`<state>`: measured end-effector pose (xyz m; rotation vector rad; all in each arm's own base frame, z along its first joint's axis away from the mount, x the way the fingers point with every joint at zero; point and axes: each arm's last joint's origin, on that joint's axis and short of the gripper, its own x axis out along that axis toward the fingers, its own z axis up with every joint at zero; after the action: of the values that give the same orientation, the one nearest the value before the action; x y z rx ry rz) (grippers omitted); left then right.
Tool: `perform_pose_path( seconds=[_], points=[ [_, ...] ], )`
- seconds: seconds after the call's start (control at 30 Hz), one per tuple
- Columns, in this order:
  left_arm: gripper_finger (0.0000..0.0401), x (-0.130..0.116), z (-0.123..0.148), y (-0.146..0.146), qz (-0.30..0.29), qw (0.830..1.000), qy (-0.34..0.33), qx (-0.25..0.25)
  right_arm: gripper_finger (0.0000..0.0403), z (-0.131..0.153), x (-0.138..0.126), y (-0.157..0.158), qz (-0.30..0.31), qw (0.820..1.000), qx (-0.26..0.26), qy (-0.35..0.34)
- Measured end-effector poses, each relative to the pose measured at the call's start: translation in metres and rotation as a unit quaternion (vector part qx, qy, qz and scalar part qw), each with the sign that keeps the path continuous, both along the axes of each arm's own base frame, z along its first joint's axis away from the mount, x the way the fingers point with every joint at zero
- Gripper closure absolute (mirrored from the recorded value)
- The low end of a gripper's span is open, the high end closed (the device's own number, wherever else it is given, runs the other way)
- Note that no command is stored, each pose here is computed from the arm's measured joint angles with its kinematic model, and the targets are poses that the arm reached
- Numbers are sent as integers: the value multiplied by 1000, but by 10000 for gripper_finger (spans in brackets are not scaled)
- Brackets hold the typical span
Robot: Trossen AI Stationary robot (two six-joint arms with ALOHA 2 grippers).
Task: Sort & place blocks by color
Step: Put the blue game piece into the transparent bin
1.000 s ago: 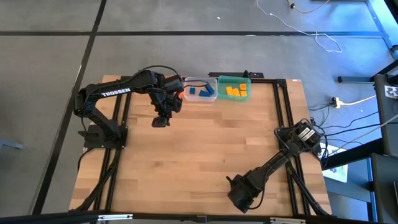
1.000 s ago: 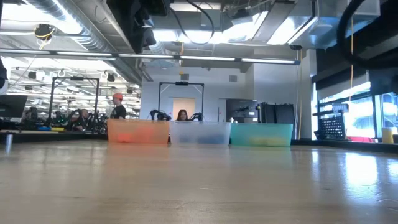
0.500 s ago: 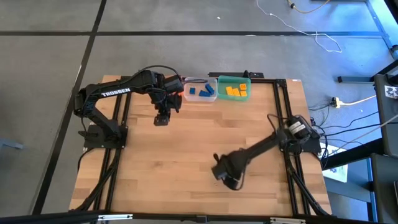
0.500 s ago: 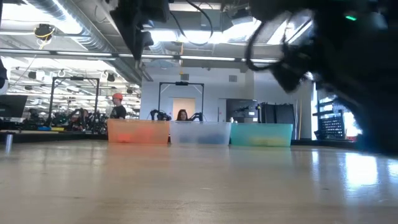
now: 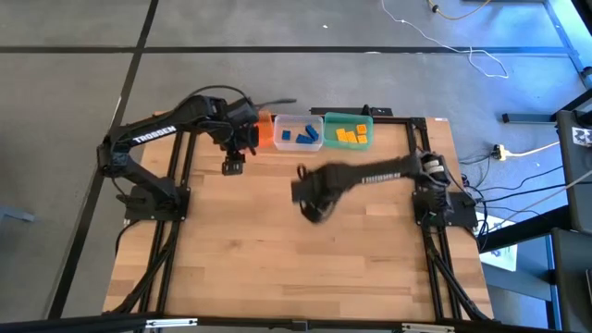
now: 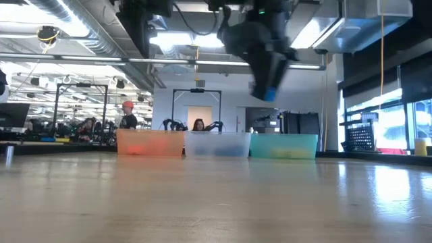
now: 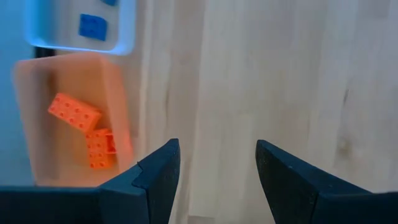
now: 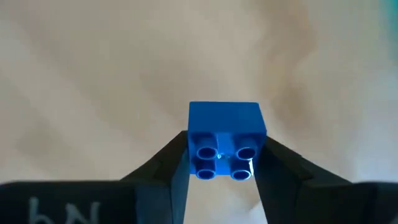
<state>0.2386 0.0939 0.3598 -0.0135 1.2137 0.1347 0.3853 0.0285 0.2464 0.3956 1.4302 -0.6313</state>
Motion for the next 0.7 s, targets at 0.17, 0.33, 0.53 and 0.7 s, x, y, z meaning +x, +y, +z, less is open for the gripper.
perform_pose_path(
  seconds=[0.17,0.33,0.53,0.7],
  points=[
    [201,-14,13,8,25,999,-41,18,264,26,13,-61,0,997,-33,-64],
    [201,-20,16,17,57,997,-51,19,264,34,19,-132,14,989,-38,-141],
    [201,-23,14,30,110,992,-51,18,264,35,6,-214,24,977,-21,-213],
    [201,-24,15,37,150,986,-71,15,264,24,-14,-256,8,979,-29,-201]
  ],
)
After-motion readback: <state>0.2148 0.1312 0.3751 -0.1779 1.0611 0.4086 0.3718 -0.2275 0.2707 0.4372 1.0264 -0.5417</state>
